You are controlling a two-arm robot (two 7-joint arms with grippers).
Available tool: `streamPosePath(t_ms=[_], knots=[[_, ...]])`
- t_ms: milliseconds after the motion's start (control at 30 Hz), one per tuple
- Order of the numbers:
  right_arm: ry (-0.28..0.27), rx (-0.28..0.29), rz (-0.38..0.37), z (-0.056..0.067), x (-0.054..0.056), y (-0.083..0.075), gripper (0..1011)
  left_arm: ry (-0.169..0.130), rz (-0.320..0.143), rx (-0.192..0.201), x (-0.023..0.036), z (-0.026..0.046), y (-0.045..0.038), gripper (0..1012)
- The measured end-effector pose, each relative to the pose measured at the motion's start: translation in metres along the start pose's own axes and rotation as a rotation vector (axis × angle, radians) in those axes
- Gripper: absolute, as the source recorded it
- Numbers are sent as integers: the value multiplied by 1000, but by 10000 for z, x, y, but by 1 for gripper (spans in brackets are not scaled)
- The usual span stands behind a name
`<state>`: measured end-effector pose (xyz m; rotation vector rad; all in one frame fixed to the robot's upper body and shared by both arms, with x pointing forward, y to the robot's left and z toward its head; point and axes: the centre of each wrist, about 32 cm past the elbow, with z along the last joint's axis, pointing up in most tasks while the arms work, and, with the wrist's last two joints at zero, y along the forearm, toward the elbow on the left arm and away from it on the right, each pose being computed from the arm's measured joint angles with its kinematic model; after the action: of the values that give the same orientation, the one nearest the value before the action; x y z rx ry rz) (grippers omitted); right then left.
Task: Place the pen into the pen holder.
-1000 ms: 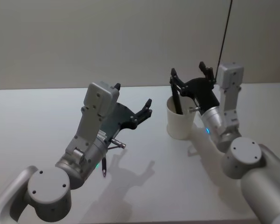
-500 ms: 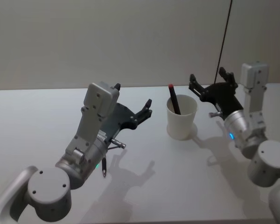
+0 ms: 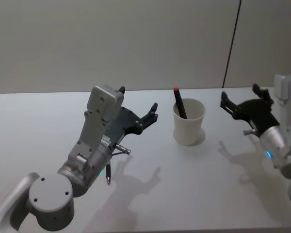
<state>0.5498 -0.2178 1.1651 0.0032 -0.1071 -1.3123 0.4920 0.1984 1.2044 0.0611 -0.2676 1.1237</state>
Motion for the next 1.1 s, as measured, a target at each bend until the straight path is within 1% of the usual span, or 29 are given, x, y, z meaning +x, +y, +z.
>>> streamPosePath(t_ms=[33,367,667,700,933,1100], knots=[[-7,-15,-5,4,33,-48,1001,0,0,0,0,0,0,1000],[-53,-91,-26,7,185,-312,1001,0,0,0,0,0,0,1000],[-99,-139,-42,7,295,-525,1001,0,0,0,0,0,0,1000],[-99,-139,-42,7,295,-525,1001,0,0,0,0,0,0,1000],[-126,-164,-54,4,356,-652,1001,0,0,0,0,0,0,1000],[-137,-174,-63,6,381,-703,1001,0,0,0,0,0,0,1000]])
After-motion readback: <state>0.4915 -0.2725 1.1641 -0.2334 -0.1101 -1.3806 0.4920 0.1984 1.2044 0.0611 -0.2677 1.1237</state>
